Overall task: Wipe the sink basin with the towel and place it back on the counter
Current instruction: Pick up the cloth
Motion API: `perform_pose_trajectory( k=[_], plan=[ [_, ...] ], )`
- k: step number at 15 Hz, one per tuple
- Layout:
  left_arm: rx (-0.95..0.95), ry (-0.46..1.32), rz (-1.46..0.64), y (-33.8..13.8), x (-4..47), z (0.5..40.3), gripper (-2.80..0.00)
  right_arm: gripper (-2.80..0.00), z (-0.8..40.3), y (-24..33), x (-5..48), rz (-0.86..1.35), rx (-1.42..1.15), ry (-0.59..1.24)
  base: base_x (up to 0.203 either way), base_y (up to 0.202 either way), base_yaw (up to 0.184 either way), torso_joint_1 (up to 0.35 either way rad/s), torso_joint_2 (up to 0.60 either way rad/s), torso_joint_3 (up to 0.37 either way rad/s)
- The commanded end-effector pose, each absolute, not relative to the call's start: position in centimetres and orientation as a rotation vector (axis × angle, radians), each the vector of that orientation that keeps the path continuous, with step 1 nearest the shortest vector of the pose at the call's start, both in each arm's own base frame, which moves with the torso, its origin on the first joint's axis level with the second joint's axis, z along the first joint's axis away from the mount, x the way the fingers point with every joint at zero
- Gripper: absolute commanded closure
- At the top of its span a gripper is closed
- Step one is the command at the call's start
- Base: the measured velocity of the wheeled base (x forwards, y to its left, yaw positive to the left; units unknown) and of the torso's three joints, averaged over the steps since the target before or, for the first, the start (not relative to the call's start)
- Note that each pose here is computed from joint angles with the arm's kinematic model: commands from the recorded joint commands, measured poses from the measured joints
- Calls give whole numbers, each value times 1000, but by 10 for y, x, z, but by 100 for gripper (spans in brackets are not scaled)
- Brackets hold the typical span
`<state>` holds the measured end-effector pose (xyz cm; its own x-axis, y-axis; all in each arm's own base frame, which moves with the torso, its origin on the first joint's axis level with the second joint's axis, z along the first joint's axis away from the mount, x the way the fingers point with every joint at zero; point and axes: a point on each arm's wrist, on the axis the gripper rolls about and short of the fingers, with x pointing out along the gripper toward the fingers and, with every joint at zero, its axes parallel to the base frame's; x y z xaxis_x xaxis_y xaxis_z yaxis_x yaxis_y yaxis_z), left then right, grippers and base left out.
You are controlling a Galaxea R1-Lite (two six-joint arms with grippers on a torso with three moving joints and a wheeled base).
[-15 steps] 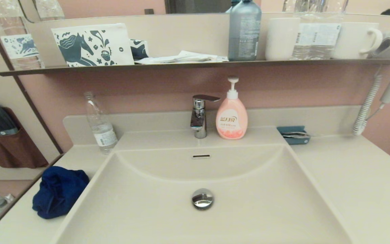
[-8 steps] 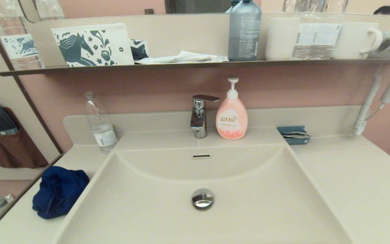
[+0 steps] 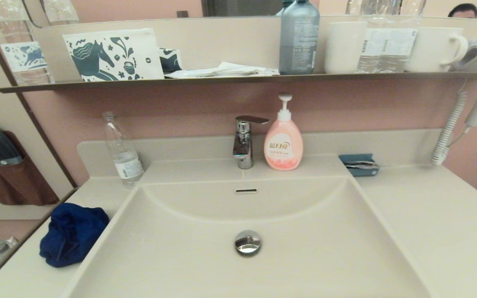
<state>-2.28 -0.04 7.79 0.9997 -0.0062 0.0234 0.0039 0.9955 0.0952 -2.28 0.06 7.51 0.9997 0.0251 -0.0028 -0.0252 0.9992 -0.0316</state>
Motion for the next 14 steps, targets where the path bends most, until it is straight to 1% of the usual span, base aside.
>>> perform_pose_trajectory(
  k=[1, 2, 4, 7, 11, 14],
  plan=[
    [94, -19, -7, 0, -22, 82, 0, 0, 75, 1, -23, 26, -32, 4, 0, 0, 0, 0, 0, 0],
    [83, -3, -8, 0, -20, 91, 0, 0, 75, 1, -23, 26, -32, 4, 0, 0, 0, 0, 0, 0],
    [36, 28, -7, 0, -12, 127, 0, 0, 75, 1, -23, 26, -32, 3, 0, 0, 0, 0, 0, 0],
    [7, 117, 13, 0, 15, 166, 0, 0, 75, 1, -23, 26, -32, 3, 0, 0, 0, 0, 0, 0],
    [5, 371, 49, 2, 71, 174, 0, 0, 75, 1, -23, 26, -32, 3, 0, 0, 0, 0, 0, 0],
    [17, 536, 160, 17, 118, 175, 0, 0, 75, 1, -23, 26, -32, 3, 0, 0, 0, 0, 0, 0]
  ],
)
